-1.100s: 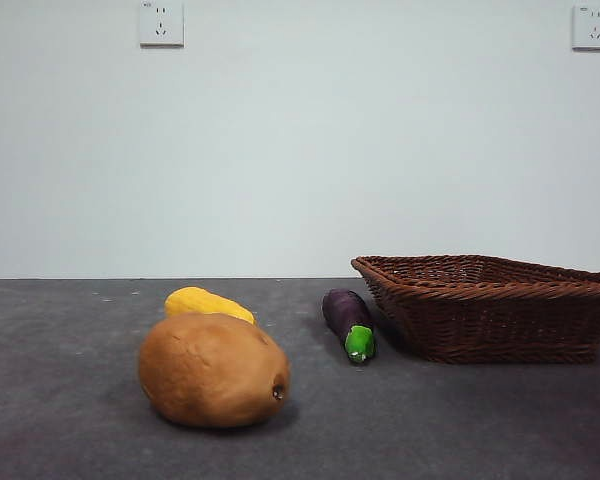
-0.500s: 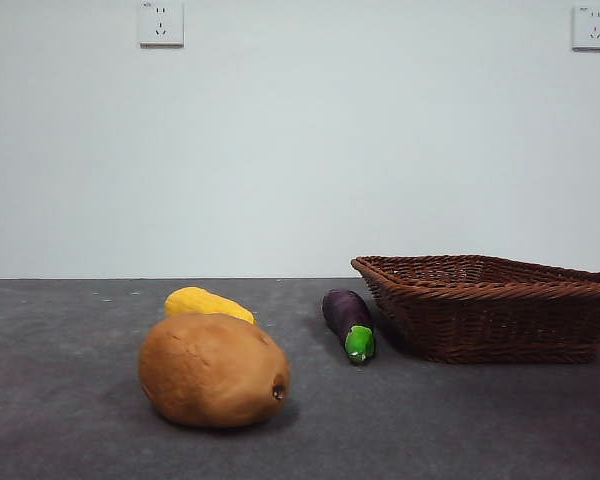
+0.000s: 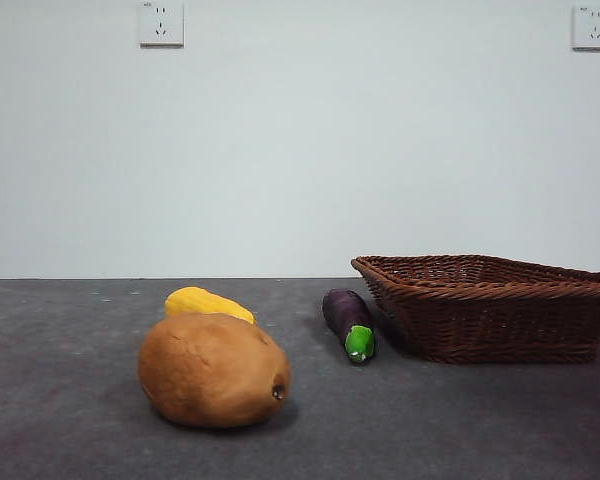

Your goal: Help me put the vegetables on the table into the basket

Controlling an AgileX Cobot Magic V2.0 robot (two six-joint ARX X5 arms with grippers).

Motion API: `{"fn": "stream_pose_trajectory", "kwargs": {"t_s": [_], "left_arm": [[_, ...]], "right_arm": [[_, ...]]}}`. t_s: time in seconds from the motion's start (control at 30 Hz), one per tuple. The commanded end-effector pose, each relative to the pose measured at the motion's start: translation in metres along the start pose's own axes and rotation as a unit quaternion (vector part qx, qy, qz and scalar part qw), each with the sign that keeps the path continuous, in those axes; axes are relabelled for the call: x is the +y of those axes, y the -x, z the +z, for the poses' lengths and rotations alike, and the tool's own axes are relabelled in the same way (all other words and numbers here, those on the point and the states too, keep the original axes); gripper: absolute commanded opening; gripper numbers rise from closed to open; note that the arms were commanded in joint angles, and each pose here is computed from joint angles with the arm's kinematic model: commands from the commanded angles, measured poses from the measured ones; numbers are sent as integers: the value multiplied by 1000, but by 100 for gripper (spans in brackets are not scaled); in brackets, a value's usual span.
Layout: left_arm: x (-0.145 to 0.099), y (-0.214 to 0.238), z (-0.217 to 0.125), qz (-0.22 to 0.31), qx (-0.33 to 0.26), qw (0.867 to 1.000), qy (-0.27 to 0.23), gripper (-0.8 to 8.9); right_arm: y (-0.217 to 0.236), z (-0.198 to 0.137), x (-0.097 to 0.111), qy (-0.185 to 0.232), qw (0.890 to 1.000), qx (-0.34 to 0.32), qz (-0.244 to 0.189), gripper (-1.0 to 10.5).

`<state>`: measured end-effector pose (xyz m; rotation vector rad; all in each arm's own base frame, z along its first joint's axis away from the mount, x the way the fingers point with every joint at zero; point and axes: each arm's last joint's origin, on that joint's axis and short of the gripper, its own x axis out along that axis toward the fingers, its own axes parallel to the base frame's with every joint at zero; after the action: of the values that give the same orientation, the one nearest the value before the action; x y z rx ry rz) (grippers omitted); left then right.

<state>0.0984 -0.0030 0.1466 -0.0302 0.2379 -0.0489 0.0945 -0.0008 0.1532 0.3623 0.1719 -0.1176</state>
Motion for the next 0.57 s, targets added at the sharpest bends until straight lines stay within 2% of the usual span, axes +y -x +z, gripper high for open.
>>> {"fn": "stream_pose_trajectory", "kwargs": {"t_s": [0.03,0.33,0.57], "left_arm": [[0,0,1,-2,0,1000,20,-5],[-1,4,21,0,-11,999,36,-6],[-1,-1,34,-6,22,998,52,-6]], "right_arm": [[1,3,2,-46,999,1,8,-3],[10,25,9,-47,999,7,11,-4],[4,42,17,-44,998,44,0,-3]]}}
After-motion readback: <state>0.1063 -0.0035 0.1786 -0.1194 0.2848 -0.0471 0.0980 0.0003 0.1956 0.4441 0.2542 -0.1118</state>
